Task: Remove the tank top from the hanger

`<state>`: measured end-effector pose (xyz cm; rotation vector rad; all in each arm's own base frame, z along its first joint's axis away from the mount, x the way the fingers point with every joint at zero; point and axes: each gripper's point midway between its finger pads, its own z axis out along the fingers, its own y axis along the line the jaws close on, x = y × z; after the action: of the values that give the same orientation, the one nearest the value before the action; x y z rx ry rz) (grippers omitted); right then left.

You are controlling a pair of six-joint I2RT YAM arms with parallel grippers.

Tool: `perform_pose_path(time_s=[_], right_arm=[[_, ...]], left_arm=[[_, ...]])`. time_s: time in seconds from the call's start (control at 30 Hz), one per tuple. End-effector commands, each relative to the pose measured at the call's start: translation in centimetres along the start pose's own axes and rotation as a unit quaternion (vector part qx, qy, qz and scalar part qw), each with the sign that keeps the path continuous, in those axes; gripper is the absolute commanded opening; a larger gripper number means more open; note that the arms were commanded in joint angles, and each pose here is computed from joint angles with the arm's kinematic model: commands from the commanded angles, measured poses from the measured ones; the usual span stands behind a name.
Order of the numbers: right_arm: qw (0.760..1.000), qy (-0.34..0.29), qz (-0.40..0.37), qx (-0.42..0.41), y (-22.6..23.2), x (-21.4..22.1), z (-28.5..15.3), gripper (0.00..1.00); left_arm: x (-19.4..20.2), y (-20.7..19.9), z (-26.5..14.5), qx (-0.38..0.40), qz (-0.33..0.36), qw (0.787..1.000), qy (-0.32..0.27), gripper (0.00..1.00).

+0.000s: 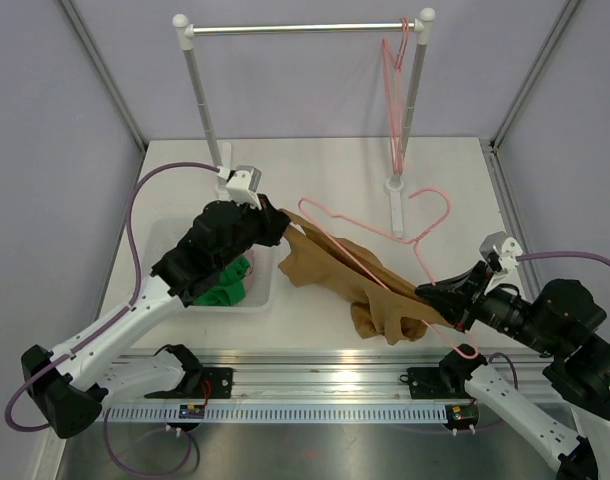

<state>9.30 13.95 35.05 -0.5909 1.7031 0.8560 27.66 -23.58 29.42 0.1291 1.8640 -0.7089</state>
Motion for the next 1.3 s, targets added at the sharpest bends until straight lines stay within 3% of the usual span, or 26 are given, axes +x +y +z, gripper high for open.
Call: perform_pose_path(time_s=[0.0, 0.07, 0.23, 0.4, 0.43, 0.5, 0.53, 0.6, 0.7, 0.87, 1.0, 1.03, 1.07, 1.13, 1.17, 1.23, 1.27], right_arm=[[1.000, -0.015, 0.004, -0.016, 1.0, -1.0, -0.8, 0.00], [1.000, -0.012, 0.009, -0.026, 1.2, -0.9, -0.2, 0.00], [0.999, -0.031, 0.002, -0.021, 1.0, -1.6, -0.1, 0.00], [0.985, -0.171, 0.005, -0.019, 0.4, -4.8, 0.3, 0.00], [0.972, -0.231, -0.007, -0.037, 1.1, -7.1, 0.0, 0.00], [0.965, -0.256, 0.003, -0.060, 1.1, -6.7, 1.4, 0.00], [0.945, -0.316, -0.015, -0.082, 1.9, -9.2, 0.8, 0.00], [0.941, -0.327, -0.015, -0.089, 1.4, -9.2, 2.8, 0.00], [0.929, -0.361, -0.028, -0.074, 0.3, -11.1, 5.0, 0.00], [0.903, -0.429, -0.022, 0.014, -3.4, -15.0, 6.7, 0.00], [0.923, -0.381, 0.007, 0.059, -4.9, -16.4, 8.6, 0.00], [0.951, -0.293, 0.022, 0.090, -6.1, -13.6, 10.4, 0.00], [0.951, -0.292, 0.028, 0.101, -5.5, -16.3, 9.1, 0.00], [0.971, -0.175, 0.053, 0.156, -7.7, -12.7, 11.5, 0.00], [0.966, -0.179, 0.056, 0.178, -8.0, -14.3, 10.8, 0.00], [0.965, -0.119, 0.070, 0.222, -9.7, -12.2, 11.9, 0.00], [0.960, -0.123, 0.072, 0.241, -10.1, -13.1, 11.4, 0.00]], left_arm=[[-1.7, -1.6, 0.3, 0.066, 0.017, 0.997, -0.040, 0.08], [-1.4, -2.9, 0.5, 0.105, 0.014, 0.994, -0.040, 0.04], [-0.5, -1.3, 1.9, 0.049, -0.005, 0.999, -0.012, 0.00], [1.8, -2.9, 2.6, 0.104, -0.009, 0.994, 0.022, 0.00], [2.5, -3.1, 2.7, 0.112, -0.011, 0.993, 0.034, 0.00], [3.1, -5.3, 2.5, 0.172, -0.008, 0.984, 0.049, 0.00], [3.7, -6.0, 2.6, 0.193, 0.001, 0.979, 0.062, 0.00], [5.0, -8.3, 1.9, 0.247, 0.027, 0.964, 0.089, 0.00], [7.5, -9.6, 1.5, 0.267, 0.053, 0.954, 0.126, 0.00], [10.4, -8.1, 2.0, 0.235, 0.048, 0.960, 0.147, 0.00], [11.7, -5.2, 3.3, 0.156, 0.031, 0.976, 0.150, 0.02], [12.1, -4.7, 3.4, 0.142, 0.029, 0.977, 0.159, 0.10], [12.0, -4.5, 3.5, 0.133, 0.031, 0.977, 0.162, 0.11], [12.0, -4.7, 3.4, 0.133, 0.031, 0.977, 0.165, 0.14], [11.5, -4.9, 3.4, 0.134, 0.030, 0.978, 0.159, 0.17], [10.7, -5.3, 3.1, 0.135, 0.030, 0.979, 0.152, 0.22], [10.2, -5.4, 3.0, 0.134, 0.031, 0.980, 0.147, 0.26]])
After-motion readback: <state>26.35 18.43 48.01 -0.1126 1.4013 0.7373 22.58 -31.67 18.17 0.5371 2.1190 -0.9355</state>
